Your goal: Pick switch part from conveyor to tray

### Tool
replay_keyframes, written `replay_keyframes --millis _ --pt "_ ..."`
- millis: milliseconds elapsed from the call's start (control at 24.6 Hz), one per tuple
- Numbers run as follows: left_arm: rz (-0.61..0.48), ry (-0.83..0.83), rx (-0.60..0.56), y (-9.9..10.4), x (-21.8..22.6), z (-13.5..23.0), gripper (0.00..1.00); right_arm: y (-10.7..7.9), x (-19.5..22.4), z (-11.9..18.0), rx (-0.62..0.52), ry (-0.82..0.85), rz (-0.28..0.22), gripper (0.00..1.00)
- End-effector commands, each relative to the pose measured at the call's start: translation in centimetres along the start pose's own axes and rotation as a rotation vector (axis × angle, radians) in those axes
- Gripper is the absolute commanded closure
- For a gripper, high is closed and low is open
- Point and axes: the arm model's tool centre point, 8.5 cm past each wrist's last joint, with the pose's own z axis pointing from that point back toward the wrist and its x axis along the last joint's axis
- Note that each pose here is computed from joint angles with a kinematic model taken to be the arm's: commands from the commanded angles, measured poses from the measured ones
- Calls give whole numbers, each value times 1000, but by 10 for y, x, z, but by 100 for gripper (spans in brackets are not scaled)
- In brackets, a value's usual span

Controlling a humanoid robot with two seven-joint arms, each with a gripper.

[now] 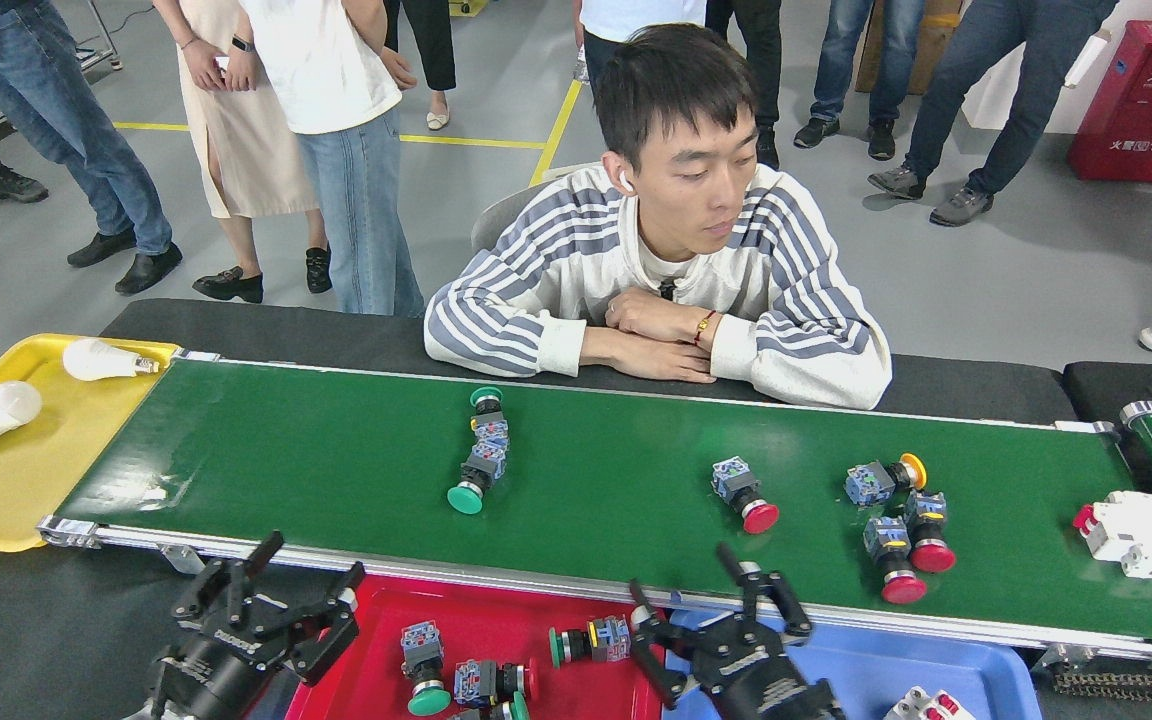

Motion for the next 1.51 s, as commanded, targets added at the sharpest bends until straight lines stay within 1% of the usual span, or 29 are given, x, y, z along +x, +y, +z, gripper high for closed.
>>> replay_keyframes --millis 0,81,163,244,325,407,488,570,651,773,814,936,976,1098,1180,1261,1302,1383,1424,1465 --pt "-28 5 7 12 -6 -8 0 -7 -28 8 -29 83 7 0" --pt "-32 -10 -17 13 -2 -13 0 -3 -44 18 -16 128 8 0" --pt "-27 -14 -34 9 1 -16 0 3 -46 25 -1 139 -18 0" --pt "-39 -3 -63 1 0 -22 0 3 -46 25 6 141 -24 0" --pt "-65 0 -65 5 -1 -38 0 0 -47 21 0 136 -18 0" --pt "-59 2 -66 8 -5 -52 0 -1 -40 15 15 110 -12 0" --pt "-53 1 -72 9 -9 -65 0 2 -20 4 61 52 -10 0" --pt "-40 5 -92 5 -13 -73 0 1 -5 -6 86 20 3 0" --pt "-24 11 -110 1 -18 -82 0 8 10 -15 110 23 22 0" --pt "-9 19 -129 -3 -22 -89 0 11 25 -29 136 24 35 0" --pt "-3 26 -137 -5 -25 -92 0 13 29 -35 152 23 38 0" --pt "18 84 -155 -7 -36 -104 2 14 34 -50 158 21 37 0" --pt "26 104 -167 -9 -39 -108 5 12 34 -57 156 20 39 0" --pt "36 114 -197 -15 -42 -115 22 10 32 -70 154 18 43 0" --pt "40 111 -201 -17 -41 -115 41 8 31 -79 153 19 47 0" --pt "44 100 -201 -18 -39 -116 68 7 30 -88 158 20 52 0" --pt "50 95 -198 -17 -37 -116 78 7 31 -94 159 18 53 0" --pt "50 71 -188 -17 -34 -115 85 9 39 -101 168 13 40 0" --pt "46 -3 -156 -11 -24 -114 88 13 44 -105 181 15 29 0" --pt "36 -65 -130 -4 -16 -113 88 14 47 -108 187 13 25 1"
